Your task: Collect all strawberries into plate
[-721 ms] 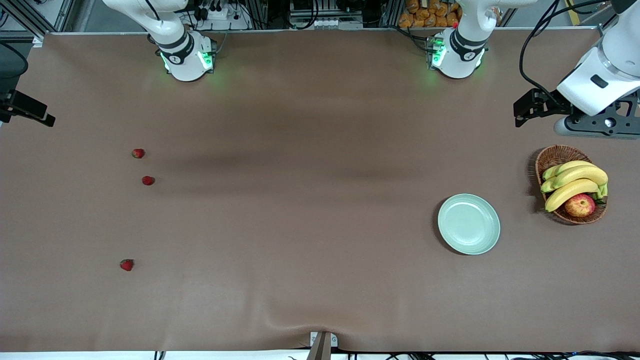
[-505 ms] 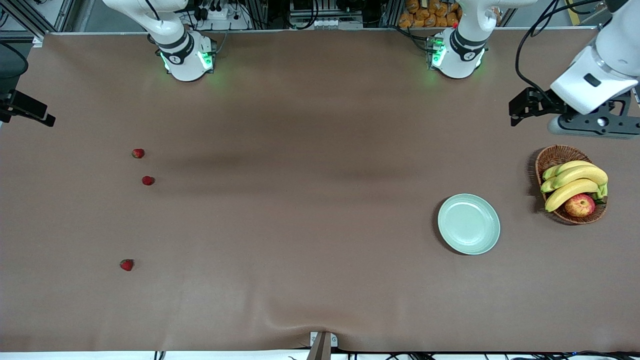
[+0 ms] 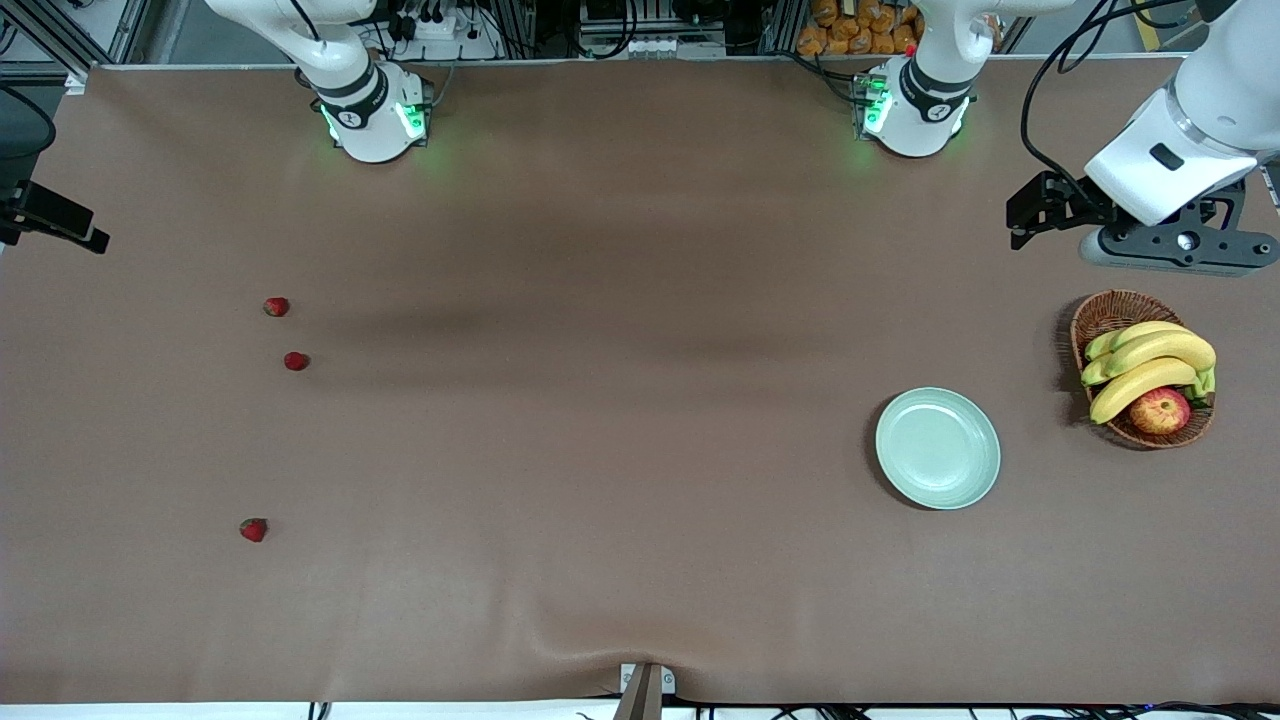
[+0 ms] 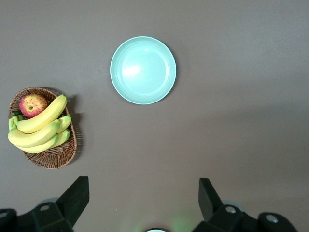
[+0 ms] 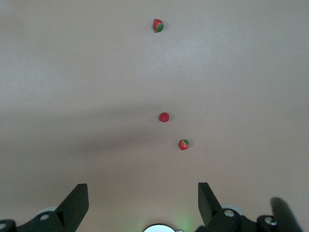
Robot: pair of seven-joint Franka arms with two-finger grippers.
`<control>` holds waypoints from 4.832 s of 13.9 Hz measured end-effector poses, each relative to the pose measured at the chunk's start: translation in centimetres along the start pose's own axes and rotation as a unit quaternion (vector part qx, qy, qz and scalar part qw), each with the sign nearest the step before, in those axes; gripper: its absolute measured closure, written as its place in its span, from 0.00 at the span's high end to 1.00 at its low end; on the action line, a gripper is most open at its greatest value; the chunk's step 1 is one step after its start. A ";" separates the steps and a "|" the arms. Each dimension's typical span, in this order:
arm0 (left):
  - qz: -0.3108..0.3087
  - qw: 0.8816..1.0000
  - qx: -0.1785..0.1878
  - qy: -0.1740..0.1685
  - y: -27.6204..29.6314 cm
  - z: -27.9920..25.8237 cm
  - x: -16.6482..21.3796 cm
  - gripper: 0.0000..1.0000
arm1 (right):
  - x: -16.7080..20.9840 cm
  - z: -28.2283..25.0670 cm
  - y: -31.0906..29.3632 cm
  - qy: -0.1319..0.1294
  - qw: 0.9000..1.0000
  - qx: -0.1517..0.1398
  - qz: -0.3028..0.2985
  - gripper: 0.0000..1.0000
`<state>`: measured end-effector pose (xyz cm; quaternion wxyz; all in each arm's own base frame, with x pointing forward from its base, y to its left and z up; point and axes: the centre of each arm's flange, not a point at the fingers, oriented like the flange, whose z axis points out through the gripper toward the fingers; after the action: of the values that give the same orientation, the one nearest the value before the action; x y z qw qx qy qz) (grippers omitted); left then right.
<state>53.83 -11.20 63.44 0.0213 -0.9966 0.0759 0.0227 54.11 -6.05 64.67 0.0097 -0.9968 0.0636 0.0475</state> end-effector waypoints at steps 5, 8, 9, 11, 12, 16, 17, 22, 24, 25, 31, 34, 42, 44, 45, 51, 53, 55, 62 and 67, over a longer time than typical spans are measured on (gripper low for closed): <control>-0.013 1.000 -0.018 0.011 -1.3 -1.1 0.0 1.00 | 1.3 2.1 1.7 -0.021 1.000 -0.007 0.017 1.00; -0.014 1.000 -0.017 0.002 -1.3 -0.9 -0.2 1.00 | 2.2 4.0 2.6 -0.039 0.999 -0.009 0.025 1.00; -0.013 1.000 -0.017 -0.003 -1.3 -0.8 -0.3 1.00 | 2.8 5.1 2.7 -0.049 0.998 -0.010 0.026 1.00; -0.014 1.000 -0.017 -0.008 -1.3 -0.7 -0.3 1.00 | 4.2 7.6 2.8 -0.069 0.997 -0.013 0.027 1.00; -0.016 1.000 -0.017 -0.009 -1.3 -0.6 -0.4 1.00 | 5.0 8.8 2.9 -0.074 0.997 -0.014 0.028 1.00; -0.023 0.999 -0.019 -0.020 -1.0 -0.2 -0.4 1.00 | 8.3 13.2 3.2 -0.071 0.997 -0.018 0.030 1.00; -0.021 0.999 -0.019 -0.022 -0.9 0.1 -0.2 1.00 | 9.2 14.4 3.2 -0.068 0.997 -0.019 0.029 1.00; -0.019 0.999 -0.020 -0.027 -0.6 0.6 0.1 1.00 | 13.3 21.2 3.9 -0.055 0.998 -0.023 -0.010 1.00; -0.019 0.999 -0.020 -0.027 -0.6 0.6 0.1 1.00 | 14.8 24.3 4.3 -0.047 0.998 -0.025 -0.019 1.00; -0.019 0.999 -0.020 -0.027 -0.6 0.6 0.1 1.00 | 15.6 25.9 4.4 -0.042 0.999 -0.027 -0.022 1.00; -0.018 0.999 -0.020 -0.036 -0.5 1.7 0.8 1.00 | 19.4 32.1 4.4 0.030 0.999 -0.028 -0.024 1.00; -0.017 0.999 -0.021 -0.040 -0.4 2.7 1.5 1.00 | 21.5 34.7 3.8 0.097 0.995 -0.016 -0.018 1.00; -0.019 0.998 -0.022 -0.058 -0.7 5.7 2.9 1.00 | 24.0 40.9 2.0 0.165 0.986 -0.014 -0.026 0.88; -0.019 0.998 -0.022 -0.059 -0.6 6.9 3.1 1.00 | 24.2 41.4 2.0 0.165 0.986 -0.015 -0.026 0.81; -0.020 0.998 -0.023 -0.056 -0.6 7.4 3.3 1.00 | 24.2 41.8 2.0 0.164 0.986 -0.014 -0.026 0.79; -0.021 0.998 -0.026 -0.058 -0.6 11.0 5.3 1.00 | 24.3 44.3 1.8 0.171 0.985 -0.005 -0.016 0.73; -0.021 0.998 -0.026 -0.062 -0.6 11.8 5.7 1.00 | 24.3 45.0 1.8 0.169 0.985 -0.005 -0.016 0.52; -0.021 0.997 -0.027 -0.062 -0.6 12.6 6.1 1.00 | 24.3 45.0 1.8 0.169 0.985 -0.005 -0.016 0.41; -0.016 0.997 -0.030 -0.065 0.1 15.4 7.7 1.00 | 24.8 42.5 0.6 0.101 0.995 0.009 -0.018 0.32; -0.017 0.997 -0.030 -0.065 2.2 17.1 8.5 1.00 | 24.5 37.8 -6.1 0.040 0.997 0.026 0.059 0.32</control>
<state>61.12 -13.84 45.86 -0.0030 -0.9944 0.0563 0.0897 75.53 -2.15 24.74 0.0302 -0.9918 0.1238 0.0063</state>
